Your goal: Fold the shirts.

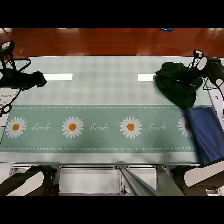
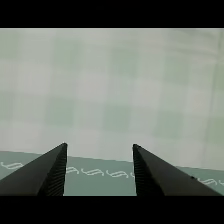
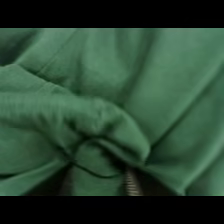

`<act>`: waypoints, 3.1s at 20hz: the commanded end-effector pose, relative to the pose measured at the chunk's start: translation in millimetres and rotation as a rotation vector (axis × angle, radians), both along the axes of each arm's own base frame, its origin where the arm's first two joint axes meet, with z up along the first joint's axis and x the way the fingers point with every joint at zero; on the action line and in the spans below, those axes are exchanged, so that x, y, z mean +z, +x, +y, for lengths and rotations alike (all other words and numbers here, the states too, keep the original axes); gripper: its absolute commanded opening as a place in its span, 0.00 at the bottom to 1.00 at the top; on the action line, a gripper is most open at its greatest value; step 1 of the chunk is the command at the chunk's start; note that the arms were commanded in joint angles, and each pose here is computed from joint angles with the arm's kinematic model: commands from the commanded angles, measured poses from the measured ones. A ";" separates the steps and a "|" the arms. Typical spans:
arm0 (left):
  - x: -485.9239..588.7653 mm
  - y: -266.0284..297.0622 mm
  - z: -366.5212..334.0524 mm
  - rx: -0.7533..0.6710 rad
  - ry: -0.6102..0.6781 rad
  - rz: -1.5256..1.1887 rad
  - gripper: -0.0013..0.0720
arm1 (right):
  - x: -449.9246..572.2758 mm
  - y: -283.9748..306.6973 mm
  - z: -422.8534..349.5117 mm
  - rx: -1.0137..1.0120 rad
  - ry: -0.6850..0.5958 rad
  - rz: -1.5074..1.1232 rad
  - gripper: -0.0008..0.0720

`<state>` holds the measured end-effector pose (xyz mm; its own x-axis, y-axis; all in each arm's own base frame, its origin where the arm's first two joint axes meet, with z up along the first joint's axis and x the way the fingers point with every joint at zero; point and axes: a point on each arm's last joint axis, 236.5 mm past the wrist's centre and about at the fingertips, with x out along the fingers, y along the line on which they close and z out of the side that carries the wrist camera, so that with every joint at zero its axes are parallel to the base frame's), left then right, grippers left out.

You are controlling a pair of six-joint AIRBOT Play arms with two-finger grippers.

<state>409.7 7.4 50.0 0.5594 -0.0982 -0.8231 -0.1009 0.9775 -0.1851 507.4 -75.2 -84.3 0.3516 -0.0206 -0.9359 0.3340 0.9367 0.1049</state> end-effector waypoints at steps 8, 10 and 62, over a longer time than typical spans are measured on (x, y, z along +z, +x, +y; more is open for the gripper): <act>57.8 -18.9 33.7 0.101 -0.019 -0.163 0.71 | 162.4 29.1 31.5 0.189 0.033 -0.265 0.05; 83.9 -36.6 37.6 0.114 -0.007 -0.210 0.71 | 237.0 27.7 41.3 0.221 0.001 -0.414 0.05; -113.6 -212.1 -23.3 0.125 -0.443 0.555 0.71 | 110.5 -201.1 96.1 0.038 0.410 -0.156 0.57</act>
<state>213.5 -24.8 -42.2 0.1604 -0.4465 -0.8803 -0.3207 0.8199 -0.4742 349.0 25.7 78.7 0.4477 0.2874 -0.8467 0.1343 0.9146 0.3815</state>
